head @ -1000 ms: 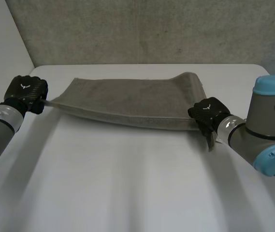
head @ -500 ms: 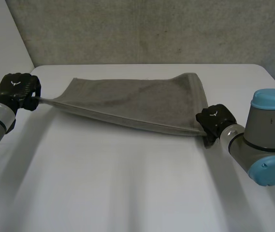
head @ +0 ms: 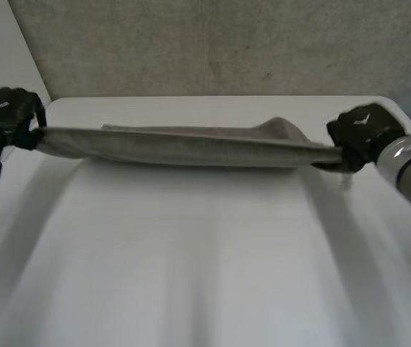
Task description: Fold the towel.
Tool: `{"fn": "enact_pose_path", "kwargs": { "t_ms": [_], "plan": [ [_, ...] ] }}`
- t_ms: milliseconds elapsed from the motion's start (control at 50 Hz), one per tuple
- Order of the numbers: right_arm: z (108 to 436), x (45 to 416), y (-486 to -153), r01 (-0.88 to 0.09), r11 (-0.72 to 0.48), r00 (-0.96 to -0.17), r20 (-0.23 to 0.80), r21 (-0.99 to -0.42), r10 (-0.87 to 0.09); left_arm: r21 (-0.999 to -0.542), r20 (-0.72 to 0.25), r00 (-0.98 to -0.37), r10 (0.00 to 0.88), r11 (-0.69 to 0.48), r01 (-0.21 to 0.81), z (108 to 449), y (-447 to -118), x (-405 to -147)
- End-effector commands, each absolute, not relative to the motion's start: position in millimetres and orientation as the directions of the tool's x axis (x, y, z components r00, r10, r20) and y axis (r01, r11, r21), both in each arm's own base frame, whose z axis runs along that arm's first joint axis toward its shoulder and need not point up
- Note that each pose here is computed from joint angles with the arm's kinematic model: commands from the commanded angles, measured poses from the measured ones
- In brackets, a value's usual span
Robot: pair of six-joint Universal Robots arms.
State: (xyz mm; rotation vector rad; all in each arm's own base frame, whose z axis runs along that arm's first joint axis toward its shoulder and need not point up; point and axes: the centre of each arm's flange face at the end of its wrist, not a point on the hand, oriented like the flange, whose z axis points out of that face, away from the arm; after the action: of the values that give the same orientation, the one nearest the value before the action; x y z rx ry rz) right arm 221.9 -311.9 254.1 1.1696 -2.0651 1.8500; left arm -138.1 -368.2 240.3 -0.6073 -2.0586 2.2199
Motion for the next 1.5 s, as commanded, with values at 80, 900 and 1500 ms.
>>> {"fn": "enact_pose_path", "kwargs": {
  "t_ms": [80, 900, 1500],
  "plan": [
    [296, 211, -283, -0.752, -0.222, -0.508, 0.761, -0.62, -0.404, -0.979, -0.183, -0.946, 0.268, -0.139, 0.15, 286, -347, -119],
    [212, 227, -350, -0.821, 0.129, -0.476, 0.543, -0.556, -0.692, -0.917, -0.239, -0.832, 0.5, 0.166, 0.363, 189, -404, -167],
    [391, 291, -390, -0.41, -0.576, -0.722, 0.638, -0.707, -0.27, -0.836, -0.078, -0.987, 0.137, -0.549, -0.01, 385, -457, -178]
  ]
}}
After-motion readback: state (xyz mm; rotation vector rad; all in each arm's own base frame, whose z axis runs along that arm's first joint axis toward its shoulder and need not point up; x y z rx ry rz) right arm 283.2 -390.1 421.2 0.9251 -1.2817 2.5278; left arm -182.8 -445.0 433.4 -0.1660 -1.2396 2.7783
